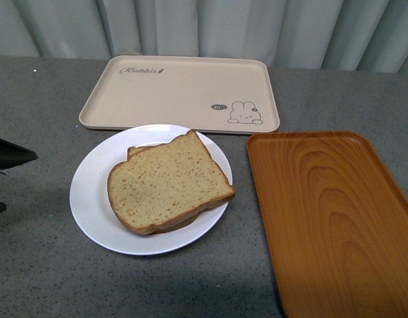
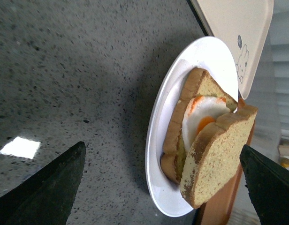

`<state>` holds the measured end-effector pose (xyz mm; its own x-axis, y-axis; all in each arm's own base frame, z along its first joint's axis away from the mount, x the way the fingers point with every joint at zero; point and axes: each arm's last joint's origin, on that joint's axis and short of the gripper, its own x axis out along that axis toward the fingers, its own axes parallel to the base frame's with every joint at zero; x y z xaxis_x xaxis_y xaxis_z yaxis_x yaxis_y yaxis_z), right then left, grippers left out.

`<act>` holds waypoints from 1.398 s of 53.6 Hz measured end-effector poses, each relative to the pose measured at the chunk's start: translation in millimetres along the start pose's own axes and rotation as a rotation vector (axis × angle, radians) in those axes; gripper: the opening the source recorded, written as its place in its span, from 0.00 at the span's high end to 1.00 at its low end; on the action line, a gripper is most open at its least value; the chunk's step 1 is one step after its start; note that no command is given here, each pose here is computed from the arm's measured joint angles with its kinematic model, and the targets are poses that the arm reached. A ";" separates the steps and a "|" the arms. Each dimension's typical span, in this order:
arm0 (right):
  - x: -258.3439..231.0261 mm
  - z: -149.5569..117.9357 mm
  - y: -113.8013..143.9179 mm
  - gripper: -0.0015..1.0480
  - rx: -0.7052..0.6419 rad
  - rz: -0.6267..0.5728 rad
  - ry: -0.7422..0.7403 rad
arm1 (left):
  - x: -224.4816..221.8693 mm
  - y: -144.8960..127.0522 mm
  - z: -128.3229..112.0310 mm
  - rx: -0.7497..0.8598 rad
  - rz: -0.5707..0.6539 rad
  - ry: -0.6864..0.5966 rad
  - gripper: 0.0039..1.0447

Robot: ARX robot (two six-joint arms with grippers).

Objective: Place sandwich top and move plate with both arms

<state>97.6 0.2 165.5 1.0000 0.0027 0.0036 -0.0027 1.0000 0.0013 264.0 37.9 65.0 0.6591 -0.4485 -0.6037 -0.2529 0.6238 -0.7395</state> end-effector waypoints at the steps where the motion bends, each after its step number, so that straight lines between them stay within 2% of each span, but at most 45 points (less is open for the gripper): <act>1: 0.0 0.0 0.0 0.09 0.000 0.000 0.000 | 1.7 0.5 -0.8 -0.009 -0.002 0.007 0.06; 10: 0.0 0.0 0.0 0.09 0.000 0.000 0.000 | 18.6 3.9 -2.8 -0.053 -0.008 0.049 0.06; 33: 0.0 0.0 0.0 0.09 0.000 0.000 0.000 | 48.0 -3.9 -12.3 -0.045 -0.024 0.113 0.06; 44: 0.0 0.0 0.0 0.09 0.000 0.000 0.000 | 60.2 -11.5 -14.3 -0.064 -0.035 0.123 0.06; 64: 0.0 0.0 0.0 0.09 0.000 0.000 0.000 | 65.9 -9.9 -12.4 -0.104 -0.027 0.121 0.07; 71: 0.0 0.0 0.0 0.09 0.000 0.000 0.000 | 65.9 -9.7 -12.3 -0.110 -0.026 0.121 0.23; 75: 0.0 0.0 0.0 0.09 0.000 0.000 0.000 | 65.9 -9.6 -12.4 -0.112 -0.026 0.122 0.38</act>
<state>97.6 0.2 165.5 1.0000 0.0027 0.0040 -0.0027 1.0000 0.0013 301.0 -5.6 28.7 0.5775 -0.5424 -0.6102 -0.3185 0.5385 -0.7801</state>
